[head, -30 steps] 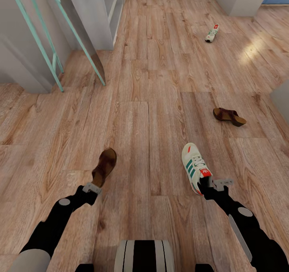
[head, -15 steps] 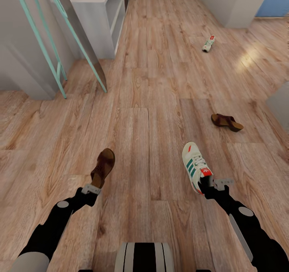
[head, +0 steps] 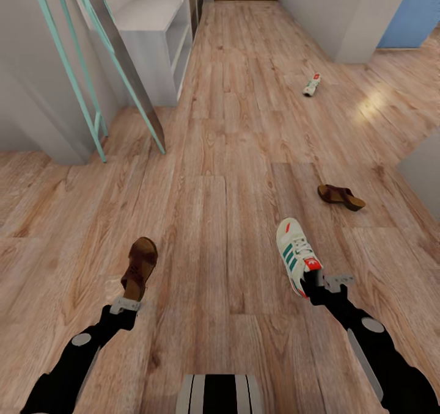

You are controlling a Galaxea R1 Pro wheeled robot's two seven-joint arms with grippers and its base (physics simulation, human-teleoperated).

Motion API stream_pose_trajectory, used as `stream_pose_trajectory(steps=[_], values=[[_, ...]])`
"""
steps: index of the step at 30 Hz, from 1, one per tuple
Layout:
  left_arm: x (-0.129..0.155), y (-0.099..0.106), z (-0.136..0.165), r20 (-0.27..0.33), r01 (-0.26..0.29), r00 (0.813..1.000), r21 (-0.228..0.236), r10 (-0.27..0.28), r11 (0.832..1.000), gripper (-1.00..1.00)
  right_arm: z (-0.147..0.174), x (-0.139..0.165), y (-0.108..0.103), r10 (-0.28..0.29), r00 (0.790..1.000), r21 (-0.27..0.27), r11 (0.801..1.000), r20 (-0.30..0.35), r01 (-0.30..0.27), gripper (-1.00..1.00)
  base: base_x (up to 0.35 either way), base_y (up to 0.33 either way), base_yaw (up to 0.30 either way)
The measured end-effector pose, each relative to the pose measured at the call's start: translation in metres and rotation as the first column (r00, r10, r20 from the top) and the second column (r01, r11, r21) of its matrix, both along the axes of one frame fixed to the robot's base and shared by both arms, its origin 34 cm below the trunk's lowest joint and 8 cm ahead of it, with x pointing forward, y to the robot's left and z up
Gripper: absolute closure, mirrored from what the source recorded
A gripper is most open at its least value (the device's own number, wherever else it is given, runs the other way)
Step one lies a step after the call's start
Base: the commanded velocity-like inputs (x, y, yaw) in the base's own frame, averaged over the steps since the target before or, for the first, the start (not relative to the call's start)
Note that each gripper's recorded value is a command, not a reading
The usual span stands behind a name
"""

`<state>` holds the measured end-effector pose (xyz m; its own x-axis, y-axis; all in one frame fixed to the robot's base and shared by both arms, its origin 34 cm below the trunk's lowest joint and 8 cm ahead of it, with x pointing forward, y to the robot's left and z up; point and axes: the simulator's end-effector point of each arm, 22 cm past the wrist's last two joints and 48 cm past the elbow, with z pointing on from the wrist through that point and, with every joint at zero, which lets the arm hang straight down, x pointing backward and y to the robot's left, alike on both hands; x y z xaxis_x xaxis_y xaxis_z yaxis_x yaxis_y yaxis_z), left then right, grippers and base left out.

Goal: Pick up the two gym shoes and the two sandals from the corridor floor and place them onto the hallstand (shoe rack) in the corridor, making sure they are on the rack and not on the floor. Arrange them so the two gym shoes are next to each other and the two sandals are next to each other.

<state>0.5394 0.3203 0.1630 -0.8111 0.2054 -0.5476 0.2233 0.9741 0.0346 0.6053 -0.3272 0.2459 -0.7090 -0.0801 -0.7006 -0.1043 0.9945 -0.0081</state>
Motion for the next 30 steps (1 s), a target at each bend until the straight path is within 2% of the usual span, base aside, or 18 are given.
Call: stream_pose_trajectory(steps=[4, 7, 8, 10, 11, 12, 16, 19, 22, 30], values=[[-0.005, 0.010, 0.006, 0.074, -0.050, 0.996, -0.001, 0.050, 0.999, 1.00, 0.004, -0.001, -0.003, 0.002, 0.998, -0.005, 1.000, 0.055, -0.001, 1.00, 0.000, 0.000, 0.000], [-0.022, 0.019, 0.000, 0.079, -0.090, 0.993, 0.023, 0.088, 0.996, 1.00, -0.002, -0.008, -0.011, -0.015, 0.997, -0.023, 1.000, 0.076, 0.017, 1.00, 0.000, 0.000, 0.000], [-0.044, 0.029, -0.008, 0.079, -0.148, 0.986, 0.043, 0.144, 0.988, 1.00, -0.018, -0.028, -0.025, -0.048, 0.997, -0.053, 0.997, 0.066, 0.052, 1.00, 0.000, 0.000, 0.000], [-0.053, 0.032, -0.008, 0.101, -0.177, 0.980, 0.045, 0.172, 0.983, 1.00, -0.030, -0.051, -0.034, -0.069, 0.996, -0.074, 0.995, 0.058, 0.073, 1.00, 0.000, 0.000, 0.000], [-0.065, 0.034, -0.009, 0.123, -0.205, 0.972, 0.041, 0.199, 0.978, 1.00, -0.037, -0.074, -0.040, -0.079, 0.993, -0.089, 0.992, 0.091, 0.087, 1.00, 0.000, 0.000, 0.000], [-0.072, 0.034, -0.011, 0.127, -0.215, 0.970, 0.037, 0.209, 0.976, 1.00, -0.041, -0.092, -0.042, -0.080, 0.991, -0.094, 0.992, 0.103, 0.090, 1.00, 0.000, 0.000, 0.000], [-0.089, 0.038, -0.009, 0.140, -0.252, 0.959, 0.026, 0.246, 0.967, 1.00, -0.045, -0.126, -0.046, -0.085, 0.988, -0.101, 0.990, 0.130, 0.098, 1.00, 0.000, 0.000, 0.000], [-0.099, 0.048, -0.002, 0.165, -0.303, 0.941, 0.018, 0.296, 0.953, 1.00, -0.049, -0.151, -0.049, -0.088, 0.987, -0.107, 0.989, 0.134, 0.103, 1.00, 0.000, 0.000, 0.000], [-0.109, 0.054, 0.002, 0.178, -0.328, 0.930, 0.015, 0.320, 0.945, 1.00, -0.051, -0.171, -0.052, -0.091, 0.987, -0.111, 0.988, 0.135, 0.107, 1.00, 0.000, 0.000, 0.000], [-0.136, 0.057, 0.011, 0.186, -0.336, 0.927, 0.019, 0.327, 0.942, 1.00, -0.050, -0.191, -0.057, -0.100, 0.986, -0.119, 0.986, 0.130, 0.116, 1.00, 0.000, 0.000, 0.000]])
